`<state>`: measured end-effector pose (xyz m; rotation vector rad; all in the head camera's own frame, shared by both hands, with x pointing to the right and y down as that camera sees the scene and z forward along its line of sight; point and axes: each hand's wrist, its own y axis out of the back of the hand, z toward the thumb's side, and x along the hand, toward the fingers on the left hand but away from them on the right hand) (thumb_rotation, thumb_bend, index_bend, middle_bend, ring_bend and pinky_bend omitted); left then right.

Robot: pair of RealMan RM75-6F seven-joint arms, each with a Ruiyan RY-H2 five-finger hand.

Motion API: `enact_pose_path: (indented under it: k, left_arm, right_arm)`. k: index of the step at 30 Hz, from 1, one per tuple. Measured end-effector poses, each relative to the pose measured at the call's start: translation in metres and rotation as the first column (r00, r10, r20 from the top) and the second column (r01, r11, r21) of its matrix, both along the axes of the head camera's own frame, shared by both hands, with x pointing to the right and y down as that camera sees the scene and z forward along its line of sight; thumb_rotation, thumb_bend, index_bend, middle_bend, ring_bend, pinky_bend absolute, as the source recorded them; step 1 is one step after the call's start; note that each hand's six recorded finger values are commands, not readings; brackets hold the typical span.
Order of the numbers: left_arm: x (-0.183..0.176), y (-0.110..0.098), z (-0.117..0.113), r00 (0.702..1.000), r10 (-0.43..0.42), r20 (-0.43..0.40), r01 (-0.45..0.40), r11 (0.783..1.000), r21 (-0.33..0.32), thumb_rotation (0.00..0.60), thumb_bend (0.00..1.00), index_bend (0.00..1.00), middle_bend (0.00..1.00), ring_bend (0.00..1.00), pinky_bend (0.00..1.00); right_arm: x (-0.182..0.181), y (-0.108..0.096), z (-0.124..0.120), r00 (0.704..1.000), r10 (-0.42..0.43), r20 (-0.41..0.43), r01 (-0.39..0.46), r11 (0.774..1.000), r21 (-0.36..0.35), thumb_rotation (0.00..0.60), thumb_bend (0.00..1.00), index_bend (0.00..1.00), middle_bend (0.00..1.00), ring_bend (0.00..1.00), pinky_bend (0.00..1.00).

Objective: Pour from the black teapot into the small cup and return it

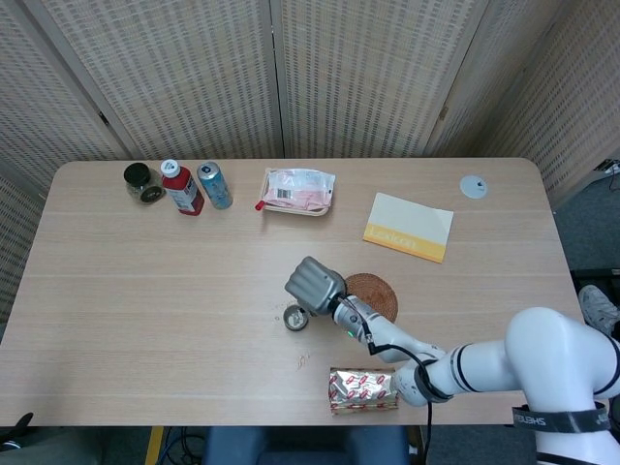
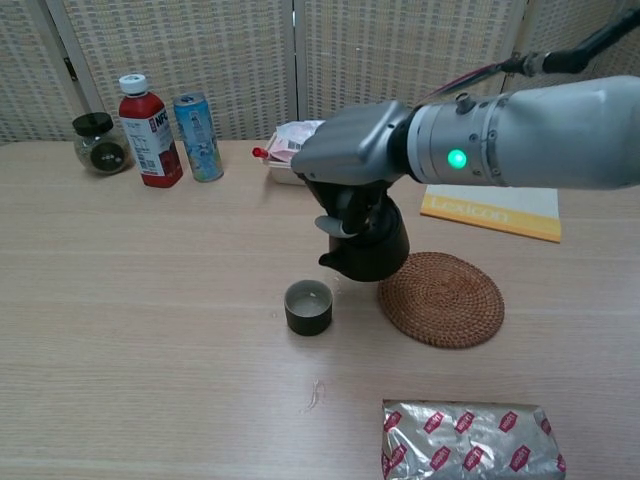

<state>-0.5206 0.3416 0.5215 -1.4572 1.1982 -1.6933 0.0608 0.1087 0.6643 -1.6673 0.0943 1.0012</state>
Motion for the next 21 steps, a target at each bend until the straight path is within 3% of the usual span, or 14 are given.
enact_pose_path:
  k: [11,21]
  left_arm:
    - [0.013,-0.009,0.006,0.999,0.035,-0.019,-0.035,0.999,-0.004,0.6,0.14,0.03,0.0,0.0,0.0]
    - [0.021,-0.012,0.012,0.998,0.045,-0.034,-0.046,0.999,-0.016,0.6,0.14,0.03,0.0,0.0,0.0]
  right_arm:
    - [0.062,-0.013,0.0,0.972,0.23,0.05,-0.222,0.966,-0.135,0.393,0.58,1.0,1.0,0.94,0.58]
    - [0.111,-0.011,0.014,0.94,0.338,0.045,-0.324,0.927,-0.191,0.39,0.56,1.0,1.0,0.94,0.58]
